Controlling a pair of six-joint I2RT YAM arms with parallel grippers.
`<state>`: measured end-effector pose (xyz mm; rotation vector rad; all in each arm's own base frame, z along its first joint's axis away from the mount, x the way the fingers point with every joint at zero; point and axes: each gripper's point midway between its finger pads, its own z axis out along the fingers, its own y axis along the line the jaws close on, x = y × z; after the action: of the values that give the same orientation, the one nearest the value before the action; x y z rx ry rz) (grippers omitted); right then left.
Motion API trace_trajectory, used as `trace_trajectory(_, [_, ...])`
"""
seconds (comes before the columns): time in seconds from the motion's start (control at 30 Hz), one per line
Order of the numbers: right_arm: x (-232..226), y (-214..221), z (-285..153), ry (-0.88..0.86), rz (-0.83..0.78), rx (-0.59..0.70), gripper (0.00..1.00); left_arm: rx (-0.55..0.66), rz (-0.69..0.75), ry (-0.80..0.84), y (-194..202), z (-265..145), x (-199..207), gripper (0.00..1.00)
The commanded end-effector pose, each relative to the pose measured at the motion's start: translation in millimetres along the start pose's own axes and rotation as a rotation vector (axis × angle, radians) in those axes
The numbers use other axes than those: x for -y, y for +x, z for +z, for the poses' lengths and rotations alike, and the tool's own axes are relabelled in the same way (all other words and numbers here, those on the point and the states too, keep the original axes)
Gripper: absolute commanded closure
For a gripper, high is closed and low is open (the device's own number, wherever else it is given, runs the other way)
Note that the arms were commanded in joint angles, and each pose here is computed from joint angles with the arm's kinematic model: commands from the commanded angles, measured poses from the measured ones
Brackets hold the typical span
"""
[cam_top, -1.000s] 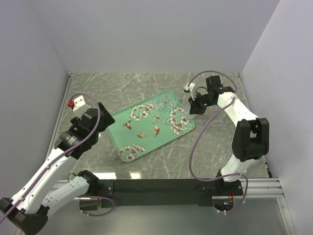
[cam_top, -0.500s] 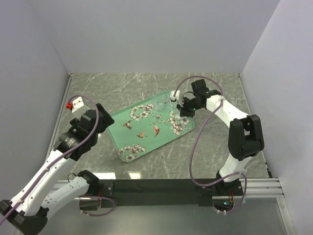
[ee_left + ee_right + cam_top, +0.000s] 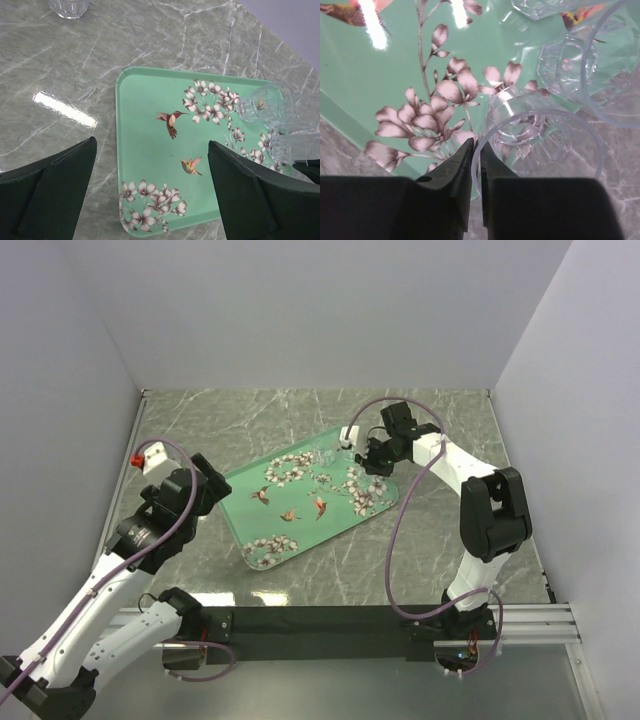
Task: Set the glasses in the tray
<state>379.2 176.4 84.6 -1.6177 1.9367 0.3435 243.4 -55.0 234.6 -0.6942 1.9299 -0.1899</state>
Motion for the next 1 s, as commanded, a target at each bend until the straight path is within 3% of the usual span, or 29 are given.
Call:
trace_trajectory(0.0, [23.3, -14.6, -5.3, 0.094, -0.038, 0.026, 0.78, 0.011, -0.034, 0.019, -1.2, 0.7, 3.5, 0.0])
trace_trajectory(0.03, [23.1, -14.2, -5.1, 0.102, -0.041, 0.027, 0.69, 0.013, -0.035, 0.022, -1.9, 0.8, 4.3, 0.01])
trace_trajectory(0.07, [24.4, -14.6, -6.9, 0.112, -0.041, 0.031, 0.68, 0.013, -0.036, 0.024, -1.3, 1.2, 4.6, 0.01])
trace_trajectory(0.1, [23.5, -16.9, -9.5, 0.117, -0.041, 0.037, 0.61, 0.012, -0.036, 0.025, -0.6, 1.4, 4.4, 0.01])
trace_trajectory(0.2, [23.2, -22.2, -15.9, 0.127, -0.034, 0.056, 0.59, 0.019, -0.045, 0.033, -1.8, 1.9, 5.7, 0.01])
trace_trajectory(0.23, [22.7, -24.1, -18.3, 0.127, -0.027, 0.061, 0.49, 0.02, -0.049, 0.037, -2.1, 1.5, 6.2, 0.0])
trace_trajectory(0.57, [7.0, -60.4, -72.8, 0.154, 0.032, 0.165, 0.49, 0.033, -0.113, 0.086, -2.8, -4.5, 7.1, 0.01])
trace_trajectory(0.97, [-21.4, -66.3, -114.5, 0.202, 0.183, 0.288, 0.49, 0.046, -0.165, 0.102, -9.5, 2.1, 5.0, 0.0])
